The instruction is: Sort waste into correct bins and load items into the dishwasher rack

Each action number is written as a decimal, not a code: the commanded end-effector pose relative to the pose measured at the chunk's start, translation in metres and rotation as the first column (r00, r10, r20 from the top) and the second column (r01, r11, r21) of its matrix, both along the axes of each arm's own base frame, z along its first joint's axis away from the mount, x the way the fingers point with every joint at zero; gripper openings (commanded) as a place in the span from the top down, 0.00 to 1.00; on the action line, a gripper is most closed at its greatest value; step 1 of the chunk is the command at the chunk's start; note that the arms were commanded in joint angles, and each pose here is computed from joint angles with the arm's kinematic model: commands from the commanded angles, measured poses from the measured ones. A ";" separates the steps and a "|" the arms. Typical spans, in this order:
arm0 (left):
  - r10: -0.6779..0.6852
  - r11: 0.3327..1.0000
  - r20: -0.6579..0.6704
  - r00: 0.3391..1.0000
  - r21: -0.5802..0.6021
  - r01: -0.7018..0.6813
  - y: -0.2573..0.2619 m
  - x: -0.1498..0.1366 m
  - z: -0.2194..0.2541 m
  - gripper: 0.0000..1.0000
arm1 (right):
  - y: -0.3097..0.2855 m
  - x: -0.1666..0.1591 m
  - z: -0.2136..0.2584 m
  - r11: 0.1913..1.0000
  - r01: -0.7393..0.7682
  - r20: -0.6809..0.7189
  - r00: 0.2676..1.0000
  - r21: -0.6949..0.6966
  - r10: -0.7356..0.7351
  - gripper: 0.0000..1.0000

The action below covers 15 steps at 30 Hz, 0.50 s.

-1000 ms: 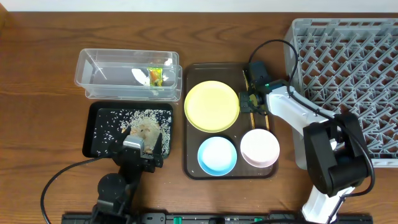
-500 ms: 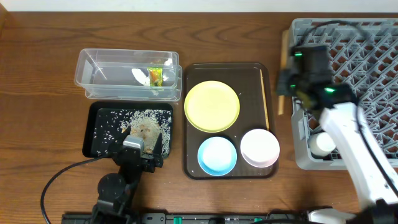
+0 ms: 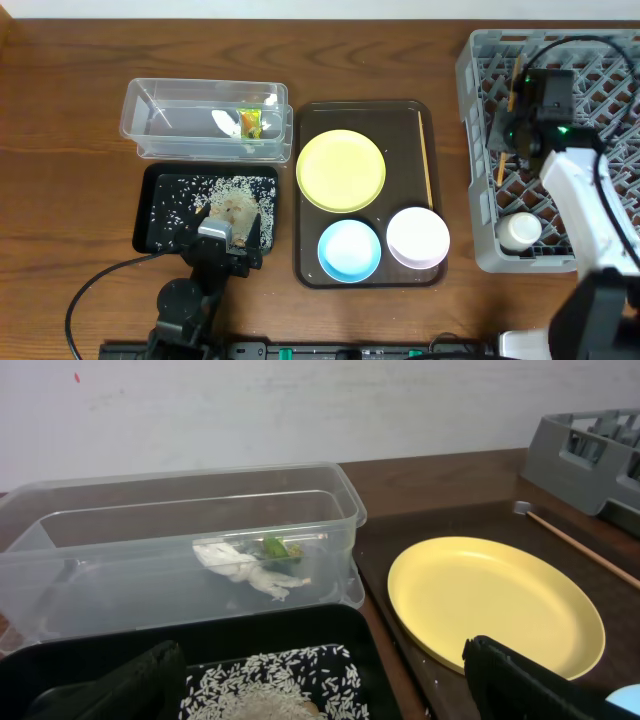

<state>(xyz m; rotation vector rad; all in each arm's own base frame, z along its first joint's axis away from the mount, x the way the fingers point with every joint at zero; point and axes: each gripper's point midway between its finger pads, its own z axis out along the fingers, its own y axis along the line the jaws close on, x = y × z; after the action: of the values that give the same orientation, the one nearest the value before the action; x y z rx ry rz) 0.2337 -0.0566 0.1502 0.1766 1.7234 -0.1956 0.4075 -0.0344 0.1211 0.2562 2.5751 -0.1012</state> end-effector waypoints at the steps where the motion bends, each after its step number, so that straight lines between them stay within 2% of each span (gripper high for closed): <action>1: 0.017 1.000 -0.024 1.000 0.026 -0.016 0.004 0.001 -0.014 0.09 | -0.002 0.007 -0.005 0.999 -0.026 0.001 1.000 -0.027 0.026 0.90; 2: 0.017 1.000 -0.024 1.000 0.026 -0.016 0.004 0.001 -0.014 0.09 | 0.002 0.009 -0.002 0.999 -0.038 0.012 0.999 -0.015 0.038 0.67; 4: 0.017 1.000 -0.024 1.000 0.026 -0.016 0.004 0.001 -0.014 0.09 | 0.010 0.011 0.008 0.998 -0.058 0.036 0.998 0.002 0.058 0.43; 5: 0.017 1.000 -0.024 1.000 0.026 -0.016 0.004 0.001 -0.014 0.09 | 0.014 0.011 0.014 0.998 -0.066 0.052 0.996 0.014 0.066 0.38; 7: 0.017 1.000 -0.024 1.000 0.026 -0.016 0.004 0.001 -0.014 0.09 | 0.032 0.010 0.029 0.991 -0.117 0.090 0.990 0.057 0.112 0.34; 12: 0.017 1.000 -0.024 1.000 0.026 -0.016 0.004 0.001 -0.014 0.09 | 0.104 -0.011 0.061 0.924 -0.329 0.159 0.940 0.195 0.301 0.37; 15: 0.017 1.000 -0.024 1.000 0.026 -0.016 0.004 0.001 -0.014 0.09 | 0.136 -0.024 0.055 0.894 -0.400 0.131 0.916 0.201 0.380 0.38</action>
<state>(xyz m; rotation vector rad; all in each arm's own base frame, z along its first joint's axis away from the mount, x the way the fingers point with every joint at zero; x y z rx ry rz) 0.2337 -0.0566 0.1502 0.1766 1.7234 -0.1956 0.3922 0.0637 0.1694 -0.0602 2.4999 0.2230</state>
